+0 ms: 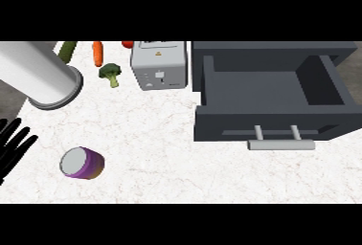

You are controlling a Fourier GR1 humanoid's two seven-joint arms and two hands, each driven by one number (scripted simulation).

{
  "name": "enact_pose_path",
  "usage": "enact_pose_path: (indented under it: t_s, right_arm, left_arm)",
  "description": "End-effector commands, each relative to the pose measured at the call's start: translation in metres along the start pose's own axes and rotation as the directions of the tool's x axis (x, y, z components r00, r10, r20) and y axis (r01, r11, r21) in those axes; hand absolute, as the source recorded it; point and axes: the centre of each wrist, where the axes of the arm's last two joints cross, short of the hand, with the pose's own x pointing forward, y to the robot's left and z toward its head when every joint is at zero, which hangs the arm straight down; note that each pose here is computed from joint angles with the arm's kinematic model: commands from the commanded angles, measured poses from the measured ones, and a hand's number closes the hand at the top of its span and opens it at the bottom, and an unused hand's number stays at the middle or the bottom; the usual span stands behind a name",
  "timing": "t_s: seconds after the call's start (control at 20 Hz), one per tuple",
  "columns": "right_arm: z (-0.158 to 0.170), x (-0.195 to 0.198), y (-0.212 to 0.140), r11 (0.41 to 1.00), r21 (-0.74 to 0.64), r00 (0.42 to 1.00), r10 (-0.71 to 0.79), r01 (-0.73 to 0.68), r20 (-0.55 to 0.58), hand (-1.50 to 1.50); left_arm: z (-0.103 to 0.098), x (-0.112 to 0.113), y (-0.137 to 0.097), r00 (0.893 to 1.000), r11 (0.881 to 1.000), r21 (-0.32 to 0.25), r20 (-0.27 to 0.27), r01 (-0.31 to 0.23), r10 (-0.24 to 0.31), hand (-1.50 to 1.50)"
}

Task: Pick up the can, place it into the drawer and close the drawer

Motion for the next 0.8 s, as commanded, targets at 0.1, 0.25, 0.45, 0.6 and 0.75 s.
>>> enact_pose_path:
  t_s: [0.1,0.25,0.45,0.6,0.75]
  right_arm:
    - [0.014,0.011,-0.006,1.0,-0.003,1.0,-0.012,0.012,0.016,-1.5]
    - [-0.011,0.015,-0.003,1.0,-0.017,1.0,0.002,-0.002,0.002,-1.5]
    - [0.006,0.004,-0.004,1.0,0.018,1.0,0.016,-0.016,0.005,-1.5]
    - [0.004,-0.008,-0.017,1.0,-0.012,1.0,0.006,-0.006,-0.013,-1.5]
    - [0.012,-0.001,-0.025,1.0,0.004,1.0,0.001,-0.001,-0.008,-1.5]
  left_arm:
    - [-0.023,-0.03,0.006,0.999,0.999,0.017,-0.041,0.029,-0.029,-1.5]
    - [-0.021,-0.046,-0.002,0.999,0.999,0.028,-0.027,0.033,-0.032,-1.5]
    - [-0.039,-0.072,-0.009,0.998,0.997,0.059,-0.045,0.056,-0.054,-1.5]
    - [-0.022,-0.081,0.015,0.997,0.995,0.086,-0.044,0.06,-0.057,-1.5]
    - [-0.032,-0.091,0.016,0.997,0.991,0.112,-0.012,0.075,-0.074,-1.5]
